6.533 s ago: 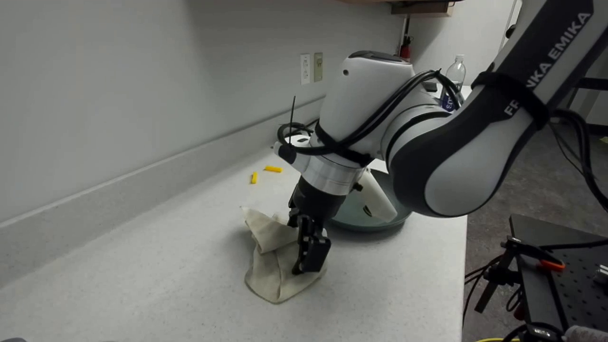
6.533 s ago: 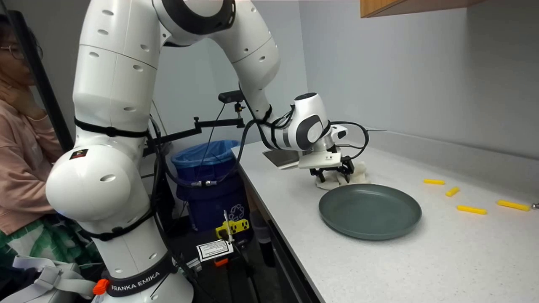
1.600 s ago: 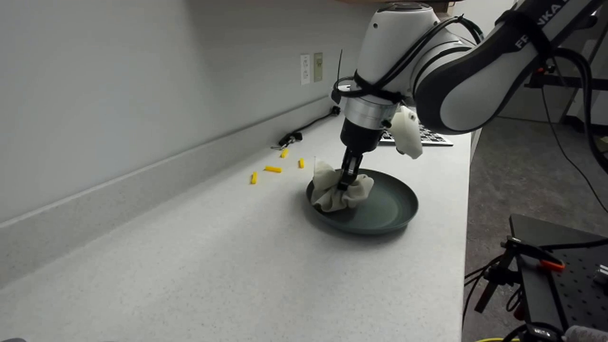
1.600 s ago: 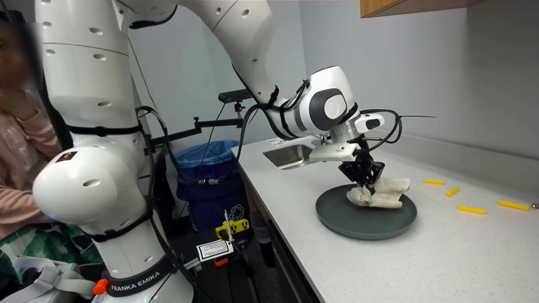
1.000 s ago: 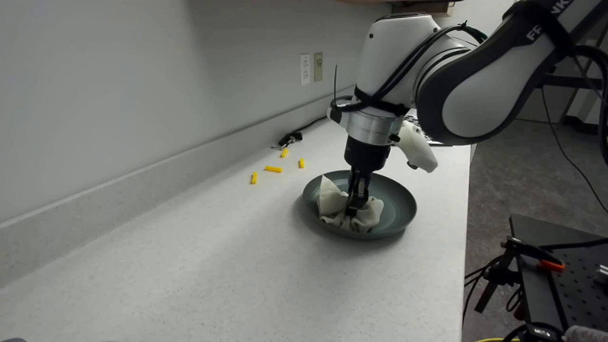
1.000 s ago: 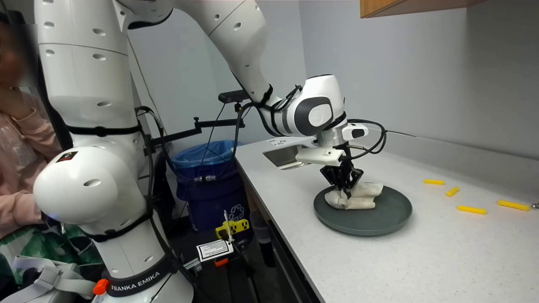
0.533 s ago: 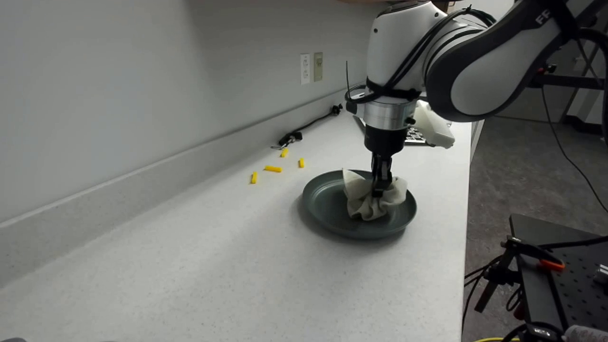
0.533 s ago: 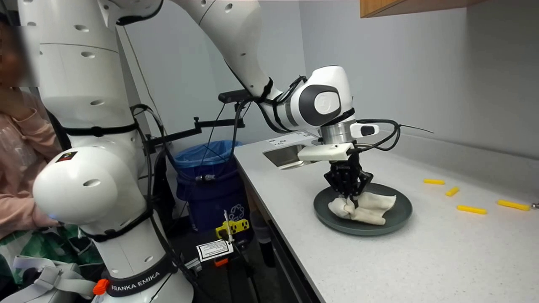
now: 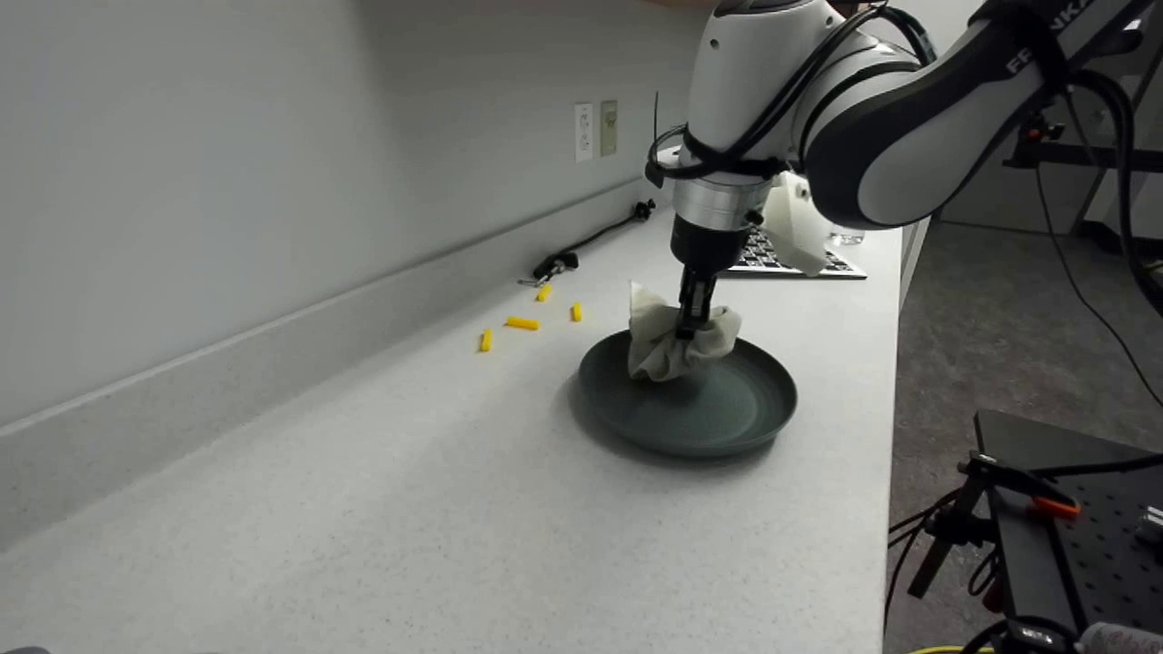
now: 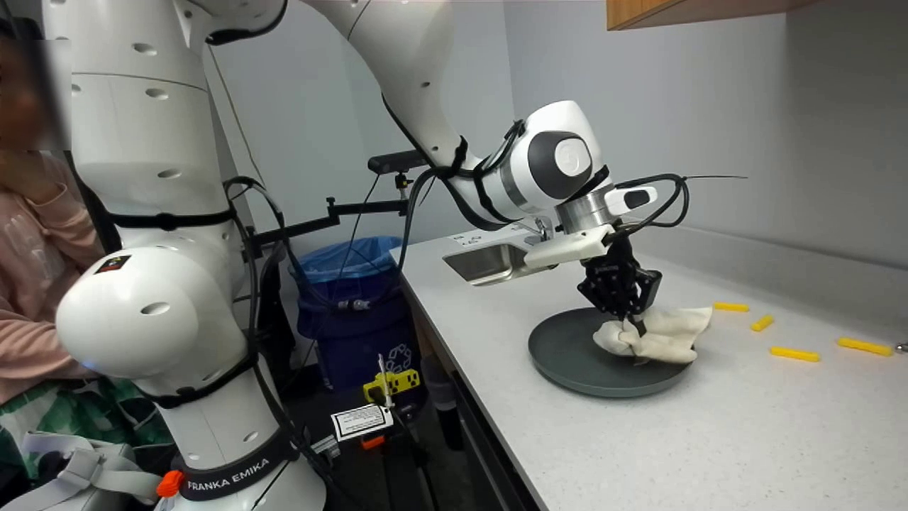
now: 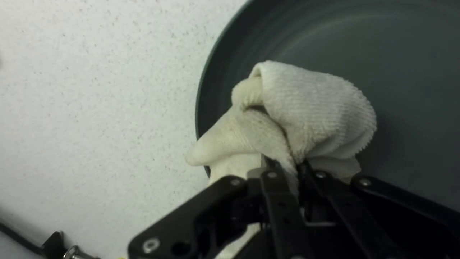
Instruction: Use the towel to wipe the plate
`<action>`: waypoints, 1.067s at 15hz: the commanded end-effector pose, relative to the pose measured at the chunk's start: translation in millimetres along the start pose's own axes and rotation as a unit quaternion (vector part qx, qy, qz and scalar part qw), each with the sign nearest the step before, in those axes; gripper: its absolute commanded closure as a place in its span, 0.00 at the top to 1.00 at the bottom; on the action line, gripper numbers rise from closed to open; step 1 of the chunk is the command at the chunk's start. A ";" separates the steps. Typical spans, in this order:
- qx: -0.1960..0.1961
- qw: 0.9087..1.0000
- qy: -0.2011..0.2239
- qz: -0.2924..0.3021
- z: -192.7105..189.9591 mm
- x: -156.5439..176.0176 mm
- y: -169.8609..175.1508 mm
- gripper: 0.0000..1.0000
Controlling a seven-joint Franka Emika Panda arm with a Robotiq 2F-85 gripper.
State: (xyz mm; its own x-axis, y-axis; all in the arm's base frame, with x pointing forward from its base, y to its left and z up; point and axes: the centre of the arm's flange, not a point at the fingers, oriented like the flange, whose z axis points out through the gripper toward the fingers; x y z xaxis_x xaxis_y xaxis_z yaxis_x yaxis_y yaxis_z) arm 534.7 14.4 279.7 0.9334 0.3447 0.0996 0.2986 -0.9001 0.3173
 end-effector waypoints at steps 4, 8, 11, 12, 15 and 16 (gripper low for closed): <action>0.077 0.992 0.083 0.058 -1.5 20.3 -26.6 0.03; 0.129 0.988 0.065 0.049 -3.5 8.6 -52.3 0.03; 0.115 0.993 0.024 0.020 -4.1 -5.1 -52.3 0.03; 0.103 0.995 0.005 0.009 -4.0 -9.2 -47.0 0.03; 0.057 0.997 -0.050 -0.019 -4.7 -20.4 -23.2 0.03; 0.044 0.997 -0.060 -0.024 -5.4 -22.7 -15.5 0.03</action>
State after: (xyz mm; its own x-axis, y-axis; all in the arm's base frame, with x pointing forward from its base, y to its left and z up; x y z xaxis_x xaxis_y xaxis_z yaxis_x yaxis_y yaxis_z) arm 513.6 37.5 258.8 0.9400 0.3385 0.0419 0.3281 -0.9309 0.1605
